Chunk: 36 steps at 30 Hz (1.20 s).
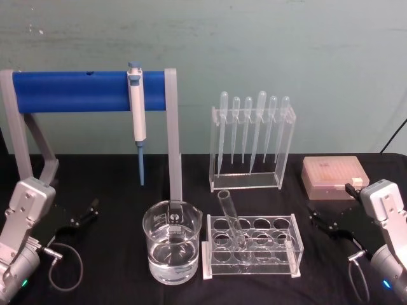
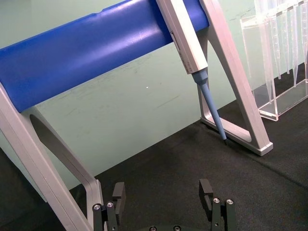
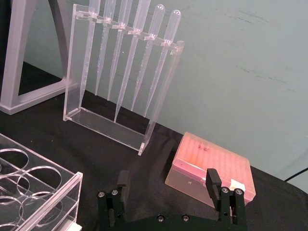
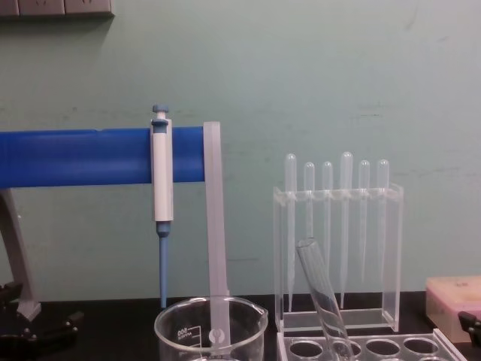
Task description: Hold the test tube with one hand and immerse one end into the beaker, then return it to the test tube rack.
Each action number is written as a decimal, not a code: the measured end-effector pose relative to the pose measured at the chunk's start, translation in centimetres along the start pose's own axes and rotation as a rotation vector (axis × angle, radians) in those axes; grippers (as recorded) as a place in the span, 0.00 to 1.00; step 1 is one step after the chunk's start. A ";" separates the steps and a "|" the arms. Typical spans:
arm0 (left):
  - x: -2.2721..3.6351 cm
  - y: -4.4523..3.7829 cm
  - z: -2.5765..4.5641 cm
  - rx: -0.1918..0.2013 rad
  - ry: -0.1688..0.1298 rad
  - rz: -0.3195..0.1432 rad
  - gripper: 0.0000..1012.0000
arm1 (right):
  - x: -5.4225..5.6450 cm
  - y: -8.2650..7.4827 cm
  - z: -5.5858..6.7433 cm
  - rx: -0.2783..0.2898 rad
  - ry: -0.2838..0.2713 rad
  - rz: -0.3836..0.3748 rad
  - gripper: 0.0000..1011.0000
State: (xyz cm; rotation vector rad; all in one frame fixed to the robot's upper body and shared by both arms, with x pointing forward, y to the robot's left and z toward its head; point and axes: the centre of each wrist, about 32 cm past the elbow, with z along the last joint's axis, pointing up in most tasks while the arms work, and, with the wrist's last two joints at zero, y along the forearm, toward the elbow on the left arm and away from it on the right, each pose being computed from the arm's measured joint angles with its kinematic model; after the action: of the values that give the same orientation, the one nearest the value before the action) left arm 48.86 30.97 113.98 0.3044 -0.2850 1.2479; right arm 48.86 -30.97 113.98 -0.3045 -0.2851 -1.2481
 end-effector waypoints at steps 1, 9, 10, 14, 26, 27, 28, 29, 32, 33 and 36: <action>0.00 0.00 0.00 0.000 0.000 0.000 0.99 | 0.0 0.0 0.0 0.000 0.000 0.000 0.99; 0.00 0.00 0.00 0.000 0.000 0.000 0.99 | 0.0 0.0 0.0 0.000 0.000 0.000 0.99; 0.00 0.00 0.00 0.000 0.000 0.000 0.99 | 0.0 0.0 0.0 0.000 0.000 0.000 0.99; 0.00 0.00 0.00 0.000 0.000 0.000 0.99 | 0.0 0.0 0.0 0.000 0.000 0.000 0.99; 0.00 0.00 0.00 0.000 0.000 0.000 0.99 | 0.0 0.0 0.0 0.000 0.000 0.000 0.99; 0.00 0.00 0.00 0.000 0.000 0.000 0.99 | 0.0 0.0 0.0 0.000 0.000 0.000 0.99; 0.00 0.00 0.00 0.000 0.000 0.000 0.99 | 0.0 0.0 0.0 0.000 0.000 0.000 0.99; 0.00 0.00 0.00 0.000 0.000 0.000 0.99 | 0.0 0.0 0.0 0.000 0.000 0.000 0.99; 0.00 0.00 0.00 0.000 0.000 0.000 0.99 | 0.0 0.0 0.0 0.000 0.000 0.000 0.99; 0.00 0.00 0.00 0.000 0.000 0.000 0.99 | 0.0 0.0 0.0 0.000 0.000 0.000 0.99; 0.00 0.00 0.00 0.000 0.000 0.000 0.99 | 0.0 0.0 0.0 0.000 0.000 0.000 0.99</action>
State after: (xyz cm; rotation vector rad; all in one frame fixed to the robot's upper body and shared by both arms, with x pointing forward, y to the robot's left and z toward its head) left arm 48.86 30.97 113.98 0.3045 -0.2850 1.2479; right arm 48.86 -30.96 113.98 -0.3044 -0.2850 -1.2479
